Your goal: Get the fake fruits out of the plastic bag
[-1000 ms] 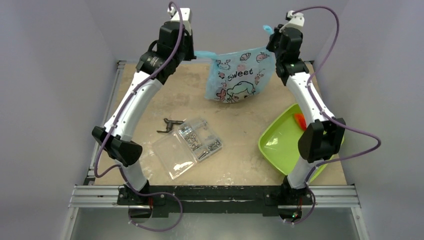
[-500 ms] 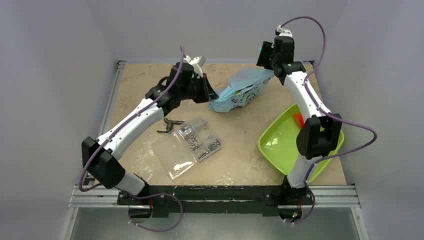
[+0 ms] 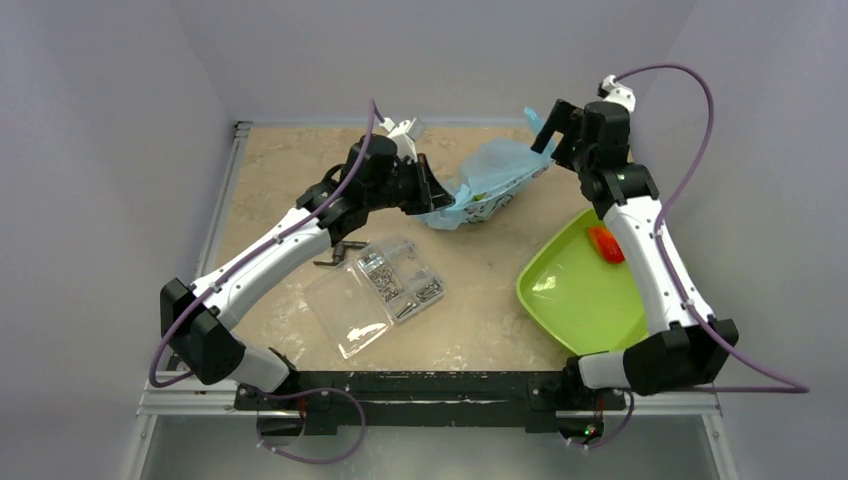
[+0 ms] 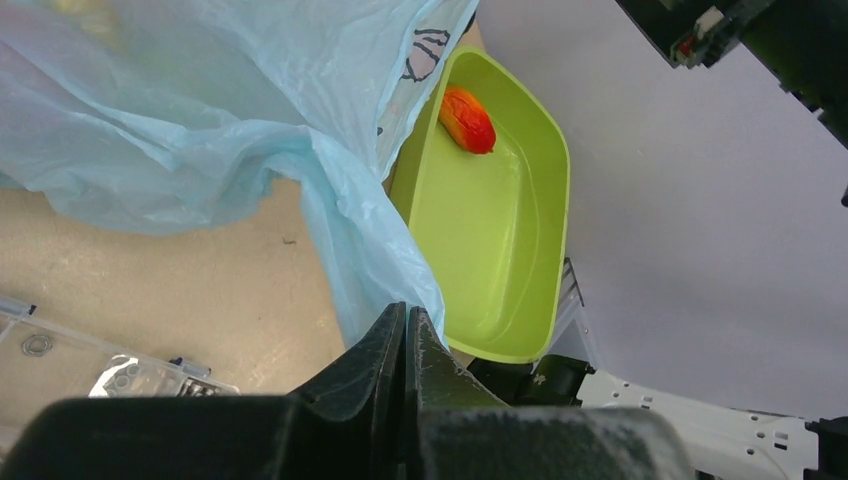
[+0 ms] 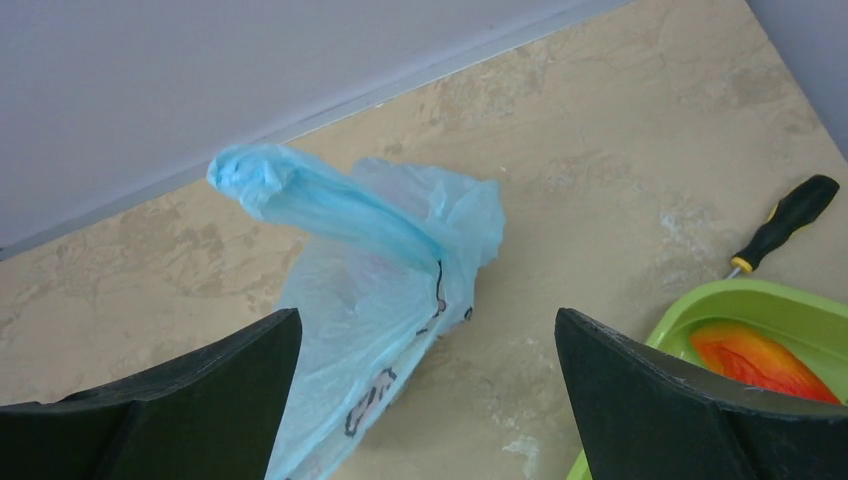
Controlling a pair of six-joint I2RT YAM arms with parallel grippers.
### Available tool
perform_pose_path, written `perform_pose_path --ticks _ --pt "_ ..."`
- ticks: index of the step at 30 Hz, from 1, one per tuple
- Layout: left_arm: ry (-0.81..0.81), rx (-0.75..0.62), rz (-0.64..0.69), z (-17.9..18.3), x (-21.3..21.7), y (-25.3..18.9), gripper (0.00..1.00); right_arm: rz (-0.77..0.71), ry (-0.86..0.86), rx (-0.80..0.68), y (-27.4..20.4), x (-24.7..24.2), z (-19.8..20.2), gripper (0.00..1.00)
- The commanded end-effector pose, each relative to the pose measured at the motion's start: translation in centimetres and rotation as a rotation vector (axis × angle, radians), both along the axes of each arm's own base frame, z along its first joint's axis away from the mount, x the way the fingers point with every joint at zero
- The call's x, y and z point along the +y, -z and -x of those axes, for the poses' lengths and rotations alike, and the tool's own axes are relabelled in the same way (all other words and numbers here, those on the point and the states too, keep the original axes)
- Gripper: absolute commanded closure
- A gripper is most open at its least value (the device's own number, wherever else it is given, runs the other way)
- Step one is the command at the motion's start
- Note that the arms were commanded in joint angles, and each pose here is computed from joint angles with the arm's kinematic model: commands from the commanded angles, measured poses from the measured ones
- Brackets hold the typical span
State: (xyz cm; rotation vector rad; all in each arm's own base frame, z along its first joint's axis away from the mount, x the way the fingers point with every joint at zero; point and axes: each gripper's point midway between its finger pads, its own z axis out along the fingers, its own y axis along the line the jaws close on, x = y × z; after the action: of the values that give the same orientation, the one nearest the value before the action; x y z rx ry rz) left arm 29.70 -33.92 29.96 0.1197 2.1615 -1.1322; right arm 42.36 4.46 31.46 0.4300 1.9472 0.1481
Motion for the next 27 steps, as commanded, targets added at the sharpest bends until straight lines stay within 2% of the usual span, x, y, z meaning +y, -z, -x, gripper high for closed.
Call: perform_pose_path --ticks 1,3,5,9,10,13,17,20,27 --pt "-0.001 -0.051 0.049 0.6 0.1 -2.0 1.00 -0.077 0.033 -0.053 -0.6 -0.3 2.7 0.01" --pt "-0.009 -0.051 0.044 0.6 0.3 -1.8 1.00 -0.190 -0.033 -0.078 -0.3 1.7 3.5 0.01" --pt "-0.012 -0.046 0.041 0.6 0.4 -1.5 1.00 -0.243 -0.062 -0.084 0.4 2.5 4.2 0.02" --pt "-0.001 -0.026 0.042 0.8 0.0 -1.0 1.00 -0.383 -0.151 -0.117 2.1 4.9 4.9 0.22" --pt "-0.001 -0.024 0.046 0.9 0.0 -1.0 1.00 -0.401 -0.157 -0.110 2.6 5.2 5.0 0.24" --pt "0.001 -0.017 0.049 1.0 -0.2 -0.8 1.00 -0.439 -0.191 -0.081 4.0 6.2 4.9 0.34" --pt "0.010 -0.007 0.041 1.4 -0.4 -0.4 1.00 -0.470 -0.209 -0.066 5.8 6.9 4.4 0.40" --pt "0.016 -0.003 0.036 1.6 -0.6 -0.2 1.00 -0.487 -0.221 -0.068 6.5 7.4 4.0 0.41" --pt "0.033 0.001 0.016 2.0 -1.0 -0.1 1.00 -0.479 -0.216 -0.010 8.9 7.7 3.7 0.70"
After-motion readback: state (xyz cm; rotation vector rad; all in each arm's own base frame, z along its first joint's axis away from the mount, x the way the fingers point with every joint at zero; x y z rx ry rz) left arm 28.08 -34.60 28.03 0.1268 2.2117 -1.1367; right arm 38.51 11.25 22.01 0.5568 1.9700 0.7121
